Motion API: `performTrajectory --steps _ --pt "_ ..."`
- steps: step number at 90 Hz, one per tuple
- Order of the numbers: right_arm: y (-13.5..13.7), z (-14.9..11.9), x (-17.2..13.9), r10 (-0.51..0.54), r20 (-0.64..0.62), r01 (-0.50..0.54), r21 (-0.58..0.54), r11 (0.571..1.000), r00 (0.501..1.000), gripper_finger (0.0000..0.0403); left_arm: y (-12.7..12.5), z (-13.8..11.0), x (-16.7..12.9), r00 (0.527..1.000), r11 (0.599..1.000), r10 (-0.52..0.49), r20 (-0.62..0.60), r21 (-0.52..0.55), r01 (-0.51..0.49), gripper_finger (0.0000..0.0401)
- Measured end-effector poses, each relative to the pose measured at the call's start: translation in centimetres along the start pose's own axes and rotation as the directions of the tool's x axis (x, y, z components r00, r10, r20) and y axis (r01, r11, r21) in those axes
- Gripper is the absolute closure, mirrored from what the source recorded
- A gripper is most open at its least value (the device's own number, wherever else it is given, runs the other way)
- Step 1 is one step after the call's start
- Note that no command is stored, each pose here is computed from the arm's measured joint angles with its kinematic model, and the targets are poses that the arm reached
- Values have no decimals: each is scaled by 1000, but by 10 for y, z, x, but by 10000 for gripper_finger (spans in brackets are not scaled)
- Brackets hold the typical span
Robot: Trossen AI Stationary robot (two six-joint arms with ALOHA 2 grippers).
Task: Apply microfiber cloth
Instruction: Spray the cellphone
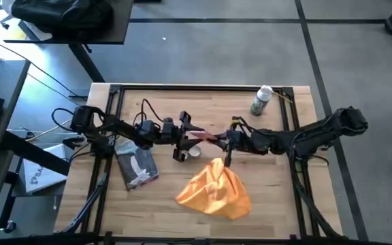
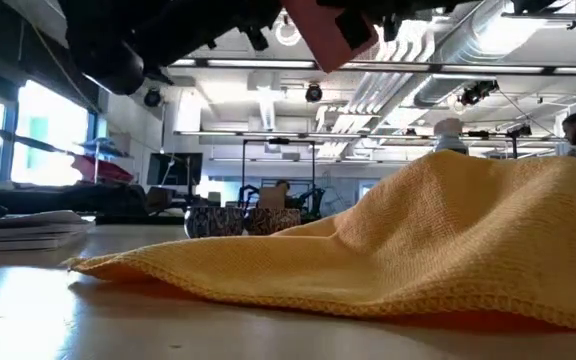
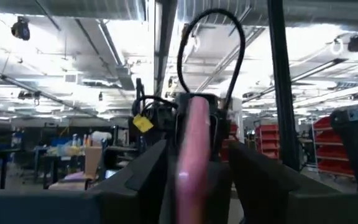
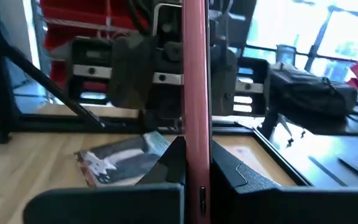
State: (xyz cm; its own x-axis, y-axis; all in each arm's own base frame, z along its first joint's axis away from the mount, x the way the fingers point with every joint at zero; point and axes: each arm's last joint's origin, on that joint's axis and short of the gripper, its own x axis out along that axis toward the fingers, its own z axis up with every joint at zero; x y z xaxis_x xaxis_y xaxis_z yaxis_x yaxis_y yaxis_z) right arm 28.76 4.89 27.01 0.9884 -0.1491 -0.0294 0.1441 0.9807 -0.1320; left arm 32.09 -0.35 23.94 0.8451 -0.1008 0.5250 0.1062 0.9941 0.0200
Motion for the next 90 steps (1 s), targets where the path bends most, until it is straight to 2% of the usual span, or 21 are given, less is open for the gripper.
performTrajectory --steps 13,29,49,73,90 --pt "1 0 0 25 6 -25 1 1000 1000 400 -3 11 1 999 1000 -11 32 5 11 269" --pt "0 4 0 28 39 -28 12 1000 999 400 -6 15 2 996 997 -73 46 14 72 285" --pt "2 6 0 73 72 -73 1 997 995 400 -6 15 2 997 998 -65 44 5 65 290" --pt "2 6 0 74 71 -74 3 997 995 400 -6 15 2 997 998 -61 38 -11 62 295" --pt "1 6 0 73 71 -74 7 997 995 400 -7 15 2 997 998 -64 38 24 63 337"
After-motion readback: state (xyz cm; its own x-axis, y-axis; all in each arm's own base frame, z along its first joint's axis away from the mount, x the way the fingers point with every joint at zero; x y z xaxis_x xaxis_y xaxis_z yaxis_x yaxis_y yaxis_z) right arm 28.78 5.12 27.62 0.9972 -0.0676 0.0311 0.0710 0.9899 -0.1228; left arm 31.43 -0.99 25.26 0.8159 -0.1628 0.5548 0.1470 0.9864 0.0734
